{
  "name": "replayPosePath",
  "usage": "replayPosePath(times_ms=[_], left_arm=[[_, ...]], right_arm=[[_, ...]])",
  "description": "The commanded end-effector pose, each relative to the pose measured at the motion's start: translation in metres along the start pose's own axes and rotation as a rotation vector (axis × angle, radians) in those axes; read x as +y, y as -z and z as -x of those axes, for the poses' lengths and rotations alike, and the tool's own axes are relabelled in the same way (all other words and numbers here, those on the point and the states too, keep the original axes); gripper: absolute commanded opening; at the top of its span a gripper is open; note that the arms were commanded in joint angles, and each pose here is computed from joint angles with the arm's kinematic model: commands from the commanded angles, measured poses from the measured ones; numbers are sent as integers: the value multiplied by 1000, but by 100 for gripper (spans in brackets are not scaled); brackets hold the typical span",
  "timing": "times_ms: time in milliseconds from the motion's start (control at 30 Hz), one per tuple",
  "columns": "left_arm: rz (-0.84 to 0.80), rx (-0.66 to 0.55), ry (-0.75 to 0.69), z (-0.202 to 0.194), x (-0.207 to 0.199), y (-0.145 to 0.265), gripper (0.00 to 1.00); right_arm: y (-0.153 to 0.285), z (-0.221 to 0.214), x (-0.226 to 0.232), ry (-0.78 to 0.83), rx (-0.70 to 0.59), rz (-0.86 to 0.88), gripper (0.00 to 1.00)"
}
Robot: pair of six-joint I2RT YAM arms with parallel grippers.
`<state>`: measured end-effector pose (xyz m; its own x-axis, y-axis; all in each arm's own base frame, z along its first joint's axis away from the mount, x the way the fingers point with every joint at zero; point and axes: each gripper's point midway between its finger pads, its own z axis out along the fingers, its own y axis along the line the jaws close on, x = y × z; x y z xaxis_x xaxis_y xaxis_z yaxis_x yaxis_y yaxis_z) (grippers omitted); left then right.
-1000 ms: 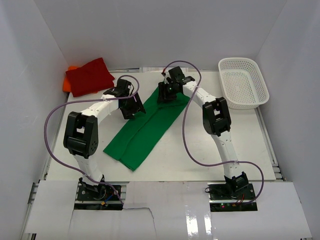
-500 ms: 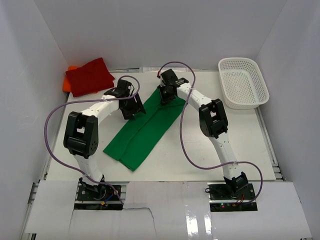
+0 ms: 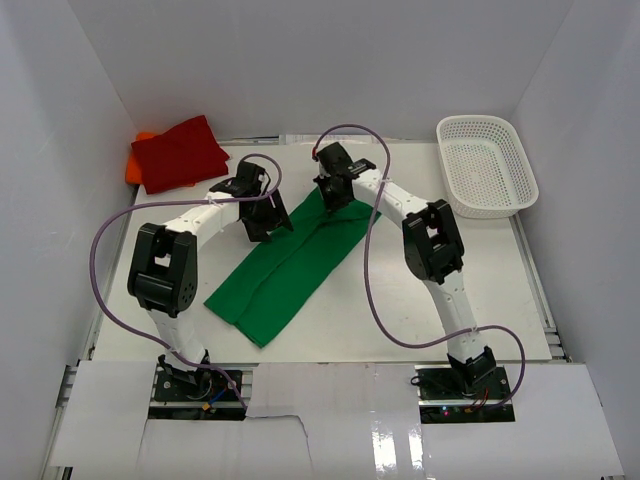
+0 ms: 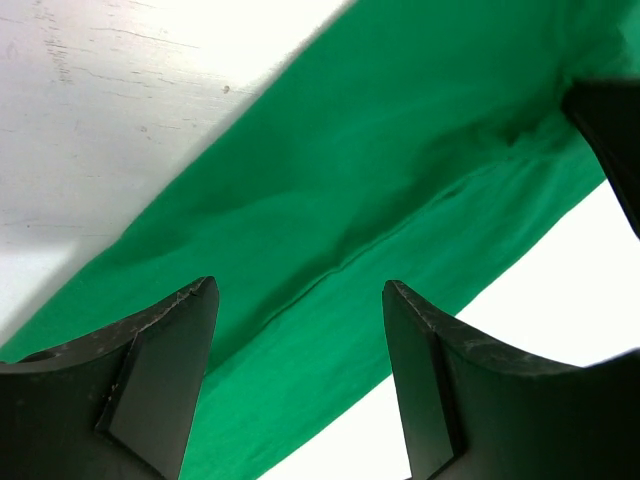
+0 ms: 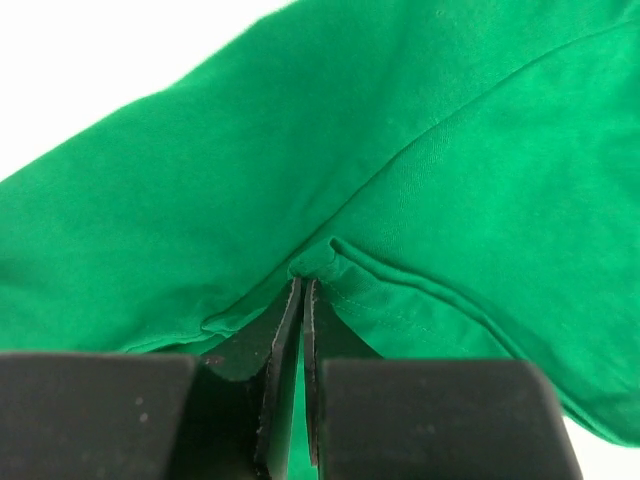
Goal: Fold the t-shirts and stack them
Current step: Rotate the tshirt 90 degrees
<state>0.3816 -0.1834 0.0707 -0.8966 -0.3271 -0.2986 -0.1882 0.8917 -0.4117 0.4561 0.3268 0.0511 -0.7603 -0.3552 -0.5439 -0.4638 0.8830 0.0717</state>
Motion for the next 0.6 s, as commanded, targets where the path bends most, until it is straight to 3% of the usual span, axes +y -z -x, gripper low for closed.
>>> replayPosePath(times_ms=[0, 100, 267, 300, 333, 400, 567], left_arm=[[-23, -12, -20, 0, -6, 1, 77], [-20, -6, -23, -2, -6, -2, 77], [-13, 1, -26, -4, -3, -4, 77], [-12, 0, -29, -4, -2, -5, 77], [-9, 4, -28, -5, -1, -5, 77], [-13, 9, -33, -6, -2, -7, 77], [-18, 27, -48, -10, -4, -10, 77]], right_arm=[[45, 15, 5, 24, -81, -25, 8], [55, 8, 10, 18, -103, -26, 9], [55, -41, 21, -19, -20, -31, 17], [62, -42, 27, -38, -34, -18, 21], [59, -57, 29, -38, -13, -14, 41], [64, -59, 40, -53, -26, 13, 56], [78, -54, 32, -65, -68, -35, 59]])
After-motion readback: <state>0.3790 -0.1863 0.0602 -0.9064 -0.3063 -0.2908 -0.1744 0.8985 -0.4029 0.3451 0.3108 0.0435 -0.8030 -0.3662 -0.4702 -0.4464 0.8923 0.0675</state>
